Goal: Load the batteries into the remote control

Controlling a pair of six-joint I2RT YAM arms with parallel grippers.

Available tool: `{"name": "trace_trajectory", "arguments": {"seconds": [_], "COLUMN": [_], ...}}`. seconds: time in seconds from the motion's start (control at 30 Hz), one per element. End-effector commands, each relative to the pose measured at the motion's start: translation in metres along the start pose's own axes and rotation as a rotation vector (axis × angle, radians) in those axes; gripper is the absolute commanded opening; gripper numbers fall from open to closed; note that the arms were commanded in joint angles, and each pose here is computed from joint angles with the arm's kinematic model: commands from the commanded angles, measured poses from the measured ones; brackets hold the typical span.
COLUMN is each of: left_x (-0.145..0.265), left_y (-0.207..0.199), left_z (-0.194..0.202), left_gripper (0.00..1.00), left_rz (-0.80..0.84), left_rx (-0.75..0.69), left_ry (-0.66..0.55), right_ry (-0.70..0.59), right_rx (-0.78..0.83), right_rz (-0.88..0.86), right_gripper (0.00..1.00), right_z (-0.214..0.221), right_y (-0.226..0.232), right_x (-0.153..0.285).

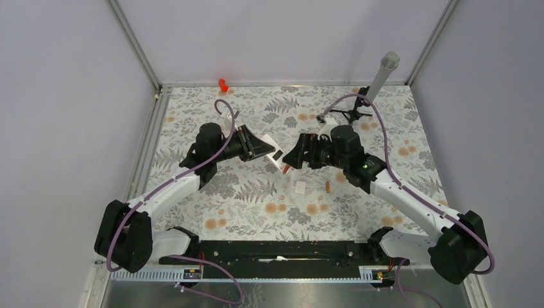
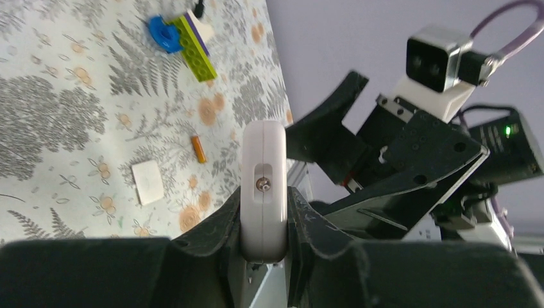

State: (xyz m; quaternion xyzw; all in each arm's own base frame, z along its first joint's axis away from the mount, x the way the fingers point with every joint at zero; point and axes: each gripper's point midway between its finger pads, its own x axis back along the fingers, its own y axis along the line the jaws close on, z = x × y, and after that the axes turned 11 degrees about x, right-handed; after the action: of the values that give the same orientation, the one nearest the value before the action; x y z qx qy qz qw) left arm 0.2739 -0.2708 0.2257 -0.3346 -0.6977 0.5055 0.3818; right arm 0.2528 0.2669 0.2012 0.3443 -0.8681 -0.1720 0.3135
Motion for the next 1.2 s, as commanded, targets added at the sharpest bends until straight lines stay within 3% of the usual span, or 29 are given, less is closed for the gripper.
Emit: {"name": "trace_trajectory", "arguments": {"seconds": [0.0,0.13,0.4,0.67,1.17], "left_x": [0.005,0.005,0.006,0.004,-0.001], "left_y": [-0.033,-0.032,-0.03,-0.024,-0.021], "left_z": [0.011,0.013,0.017,0.018,0.016], "left_gripper": [0.0,0.0,0.0,0.0,0.0], "left_rz": [0.109,0.104,0.087,0.067,0.052], "left_rx": [-0.1,-0.127,-0.164,-0.155,-0.119], "left_ry": [0.114,0.133,0.178,0.19,0.199], "right_ry": [0.055,0.081,0.237,0.248,0.257], "right_rx": [0.276,0.259,0.212,0.254,0.287], "right_rz": [-0.206,-0.353,-0.458,-0.52,-0.567], "right_gripper": [1.0,1.0,1.0,0.99,0.72], "right_z": [-0.003,0.005,0.037,0.039,0.043], "right_y": [0.032,0.054,0.059,0.065,0.067], "right_x": [0.001,0.0,0.0,0.004,0.003]}}
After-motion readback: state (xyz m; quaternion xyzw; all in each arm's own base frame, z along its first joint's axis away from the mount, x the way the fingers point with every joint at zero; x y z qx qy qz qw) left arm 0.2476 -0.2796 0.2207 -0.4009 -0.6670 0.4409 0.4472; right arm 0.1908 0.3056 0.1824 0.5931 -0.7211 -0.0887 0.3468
